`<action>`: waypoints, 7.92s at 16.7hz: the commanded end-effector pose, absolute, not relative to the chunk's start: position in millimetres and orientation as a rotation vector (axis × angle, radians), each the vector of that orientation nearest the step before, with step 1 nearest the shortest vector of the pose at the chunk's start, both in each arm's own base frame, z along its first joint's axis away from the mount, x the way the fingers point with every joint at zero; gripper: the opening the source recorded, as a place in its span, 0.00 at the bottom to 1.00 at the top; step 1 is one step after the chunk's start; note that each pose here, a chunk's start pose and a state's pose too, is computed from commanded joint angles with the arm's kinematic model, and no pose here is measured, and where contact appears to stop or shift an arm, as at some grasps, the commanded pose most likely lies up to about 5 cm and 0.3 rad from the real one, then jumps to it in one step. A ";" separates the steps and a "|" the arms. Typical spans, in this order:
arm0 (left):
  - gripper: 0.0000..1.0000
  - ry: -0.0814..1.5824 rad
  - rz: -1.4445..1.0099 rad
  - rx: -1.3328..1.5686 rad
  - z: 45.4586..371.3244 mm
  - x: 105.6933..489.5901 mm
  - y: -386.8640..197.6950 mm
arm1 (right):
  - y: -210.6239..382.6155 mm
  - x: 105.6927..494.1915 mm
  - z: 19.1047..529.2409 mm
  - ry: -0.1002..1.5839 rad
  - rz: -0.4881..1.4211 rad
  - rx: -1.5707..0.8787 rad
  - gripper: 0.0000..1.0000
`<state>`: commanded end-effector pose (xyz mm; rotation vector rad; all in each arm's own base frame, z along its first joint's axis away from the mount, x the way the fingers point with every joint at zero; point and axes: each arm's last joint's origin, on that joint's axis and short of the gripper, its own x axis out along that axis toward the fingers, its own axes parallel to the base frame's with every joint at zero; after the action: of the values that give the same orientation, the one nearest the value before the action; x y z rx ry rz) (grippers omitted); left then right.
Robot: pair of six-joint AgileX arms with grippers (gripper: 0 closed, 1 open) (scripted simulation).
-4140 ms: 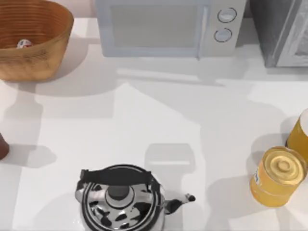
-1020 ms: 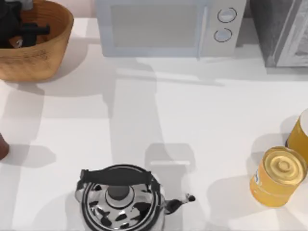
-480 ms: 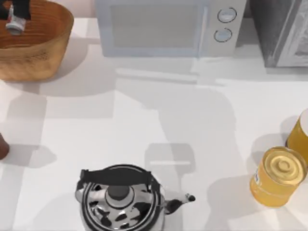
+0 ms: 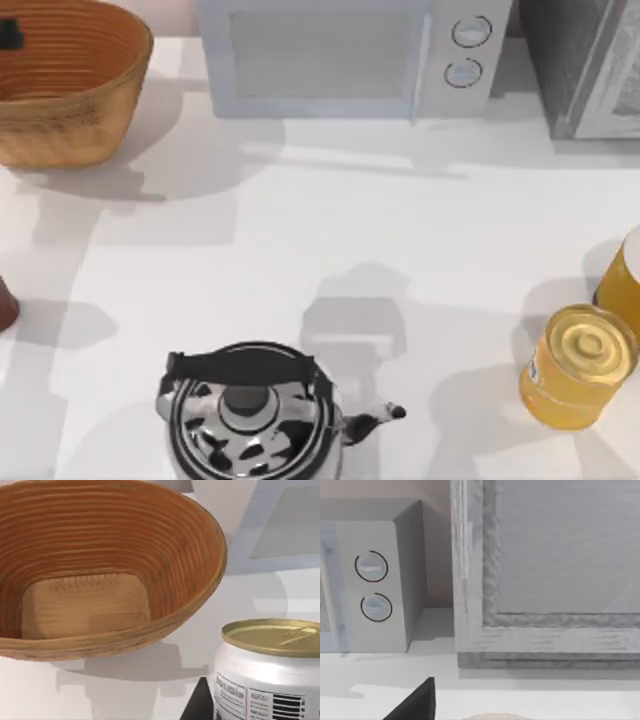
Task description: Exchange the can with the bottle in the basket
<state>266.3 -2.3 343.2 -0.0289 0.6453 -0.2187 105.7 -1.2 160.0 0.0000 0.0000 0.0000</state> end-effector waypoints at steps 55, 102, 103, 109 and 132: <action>0.00 -0.003 -1.577 0.001 25.0 409.5 -199.1 | -1.2 105.7 160.0 0.000 0.000 0.000 1.00; 1.00 -0.110 -0.749 0.014 282.0 236.9 -61.0 | -1.2 105.7 160.0 0.000 0.000 0.000 1.00; 1.00 -0.122 -0.673 0.014 283.3 212.7 -50.9 | -1.2 105.7 160.0 0.000 0.000 0.000 1.00; 1.00 -0.106 -0.258 0.004 225.7 121.0 -14.5 | -1.2 105.7 160.0 0.000 0.000 0.000 1.00; 1.00 0.061 -0.115 0.052 149.4 136.6 1.9 | -1.2 105.7 160.0 0.000 0.000 0.000 1.00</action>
<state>136.6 1.9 149.4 0.0518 0.0608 -0.1146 105.7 -1.2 160.0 0.0000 0.0000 0.0000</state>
